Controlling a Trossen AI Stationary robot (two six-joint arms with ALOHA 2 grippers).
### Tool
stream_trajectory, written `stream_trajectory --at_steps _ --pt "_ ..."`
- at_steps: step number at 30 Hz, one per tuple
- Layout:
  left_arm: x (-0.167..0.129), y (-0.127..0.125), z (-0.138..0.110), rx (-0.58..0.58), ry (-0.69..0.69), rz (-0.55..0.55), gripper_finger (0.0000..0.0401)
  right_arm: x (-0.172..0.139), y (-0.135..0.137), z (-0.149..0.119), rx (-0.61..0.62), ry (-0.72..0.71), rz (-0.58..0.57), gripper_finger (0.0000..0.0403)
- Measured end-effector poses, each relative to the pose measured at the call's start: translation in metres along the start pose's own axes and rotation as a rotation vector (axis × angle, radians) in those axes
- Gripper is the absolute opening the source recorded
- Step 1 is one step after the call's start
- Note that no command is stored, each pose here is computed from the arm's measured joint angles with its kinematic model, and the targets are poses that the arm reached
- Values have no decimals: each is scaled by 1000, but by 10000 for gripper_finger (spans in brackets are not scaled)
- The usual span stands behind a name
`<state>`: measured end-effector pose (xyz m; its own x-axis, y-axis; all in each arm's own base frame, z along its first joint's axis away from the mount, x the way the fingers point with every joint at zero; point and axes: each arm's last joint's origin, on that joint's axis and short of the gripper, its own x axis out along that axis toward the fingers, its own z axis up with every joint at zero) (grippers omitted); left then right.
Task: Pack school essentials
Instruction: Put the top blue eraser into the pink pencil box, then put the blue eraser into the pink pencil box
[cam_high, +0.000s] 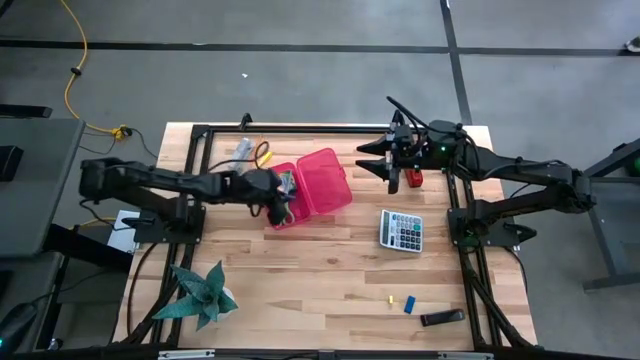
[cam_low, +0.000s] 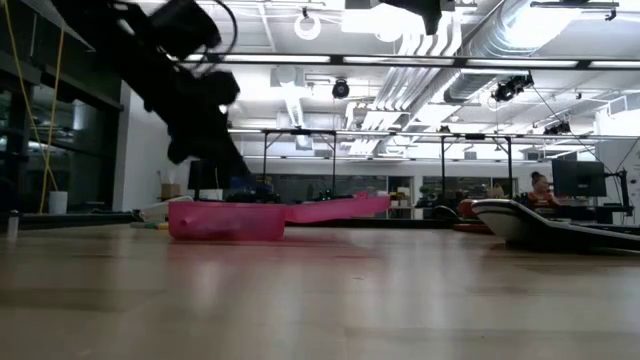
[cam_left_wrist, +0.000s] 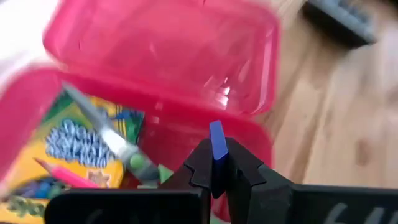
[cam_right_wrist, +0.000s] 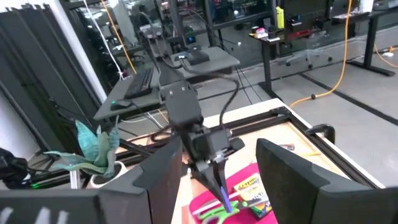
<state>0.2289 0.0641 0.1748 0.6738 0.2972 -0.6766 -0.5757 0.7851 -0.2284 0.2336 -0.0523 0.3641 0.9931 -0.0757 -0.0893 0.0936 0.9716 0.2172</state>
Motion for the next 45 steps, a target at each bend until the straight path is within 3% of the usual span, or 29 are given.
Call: stream_trajectory --at_steps 6,12,17,28,40,45 --pt "25 0 -2 11 65 64 4 0 0 -2 6 20 -6 197" --pt "38 -8 16 115 55 149 5 0 -1 -2 7 24 -6 197" --pt "46 -11 23 197 162 210 5 0 -1 -3 8 27 -7 197" --pt "45 -12 22 212 231 204 10 0 -1 -3 3 34 -8 197" --pt "44 -13 22 175 234 187 128 0 -1 -4 3 43 -10 197" --pt "41 -14 25 114 254 94 167 0 -1 -4 3 43 -10 197"
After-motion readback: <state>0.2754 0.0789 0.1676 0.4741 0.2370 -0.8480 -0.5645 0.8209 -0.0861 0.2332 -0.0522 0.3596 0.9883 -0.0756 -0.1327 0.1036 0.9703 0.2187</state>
